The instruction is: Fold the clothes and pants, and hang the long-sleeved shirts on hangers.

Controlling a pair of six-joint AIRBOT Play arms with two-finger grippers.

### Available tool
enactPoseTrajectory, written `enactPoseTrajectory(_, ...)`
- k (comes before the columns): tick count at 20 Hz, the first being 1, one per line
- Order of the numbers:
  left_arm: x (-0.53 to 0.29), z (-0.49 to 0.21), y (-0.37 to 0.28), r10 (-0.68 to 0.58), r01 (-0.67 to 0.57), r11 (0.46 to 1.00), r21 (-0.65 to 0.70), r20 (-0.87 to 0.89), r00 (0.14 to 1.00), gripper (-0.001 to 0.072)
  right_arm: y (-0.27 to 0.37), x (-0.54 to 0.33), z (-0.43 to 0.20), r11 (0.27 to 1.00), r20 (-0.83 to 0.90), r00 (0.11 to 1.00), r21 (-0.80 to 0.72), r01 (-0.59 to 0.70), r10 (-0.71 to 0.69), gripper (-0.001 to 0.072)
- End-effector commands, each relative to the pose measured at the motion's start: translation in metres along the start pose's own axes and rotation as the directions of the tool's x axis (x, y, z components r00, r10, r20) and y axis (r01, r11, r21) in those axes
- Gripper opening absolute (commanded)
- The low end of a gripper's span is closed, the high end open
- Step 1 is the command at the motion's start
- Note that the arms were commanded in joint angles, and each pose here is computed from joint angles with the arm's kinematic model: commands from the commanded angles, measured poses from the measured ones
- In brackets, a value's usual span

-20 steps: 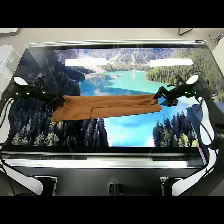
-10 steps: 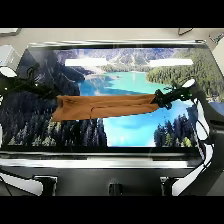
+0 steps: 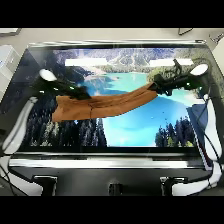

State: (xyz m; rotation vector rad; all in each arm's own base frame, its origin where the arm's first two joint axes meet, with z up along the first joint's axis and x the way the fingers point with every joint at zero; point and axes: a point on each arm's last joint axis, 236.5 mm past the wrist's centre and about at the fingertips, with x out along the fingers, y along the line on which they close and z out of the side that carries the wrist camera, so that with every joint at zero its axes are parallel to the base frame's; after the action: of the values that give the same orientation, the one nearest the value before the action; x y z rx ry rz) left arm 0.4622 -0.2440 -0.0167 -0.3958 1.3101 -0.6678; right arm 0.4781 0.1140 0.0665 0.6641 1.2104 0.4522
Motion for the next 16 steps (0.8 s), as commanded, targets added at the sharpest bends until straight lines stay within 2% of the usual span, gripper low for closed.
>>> enactPoseTrajectory(1,0.077,-0.021,-0.046,-0.066,0.064,0.997,-0.04,-0.043,0.997,0.0024,0.084,-0.048,-0.025,0.985,0.059,0.996,-0.164,-0.051,0.062,0.0037)
enactPoseTrajectory(4,0.133,-0.049,-0.066,-0.077,0.059,0.982,-0.181,-0.095,0.992,0.0024,0.128,-0.07,-0.048,0.973,0.087,0.993,-0.221,-0.061,0.082,0.0037)
enactPoseTrajectory(5,0.153,-0.056,-0.086,-0.123,0.1,0.967,-0.235,-0.086,0.989,0.0023,0.137,-0.071,-0.056,0.97,0.082,0.994,-0.235,-0.055,0.076,0.0038)
enactPoseTrajectory(8,0.197,-0.057,-0.163,-0.311,0.304,0.868,-0.392,0.047,0.949,0.0023,0.137,-0.057,-0.079,0.963,0.027,1.0,-0.27,0.007,0.001,0.0038)
enactPoseTrajectory(10,0.21,-0.062,-0.191,-0.369,0.371,0.822,-0.433,0.093,0.925,0.0023,0.132,-0.05,-0.08,0.956,0.041,0.998,-0.287,0.066,-0.056,0.0038)
enactPoseTrajectory(11,0.213,-0.066,-0.192,-0.373,0.37,0.825,-0.426,0.082,0.924,0.0023,0.134,-0.048,-0.076,0.952,0.059,0.996,-0.296,0.075,-0.06,0.0038)
enactPoseTrajectory(13,0.203,-0.062,-0.178,-0.37,0.364,0.865,-0.345,0.051,0.928,0.0021,0.141,-0.041,-0.067,0.962,0.084,0.996,-0.269,0.043,-0.021,0.0038)
enactPoseTrajectory(16,0.147,-0.019,-0.11,-0.217,0.226,0.955,-0.192,0.067,0.974,0.0018,0.151,-0.017,-0.056,0.975,0.065,0.995,-0.214,-0.054,0.07,0.0037)
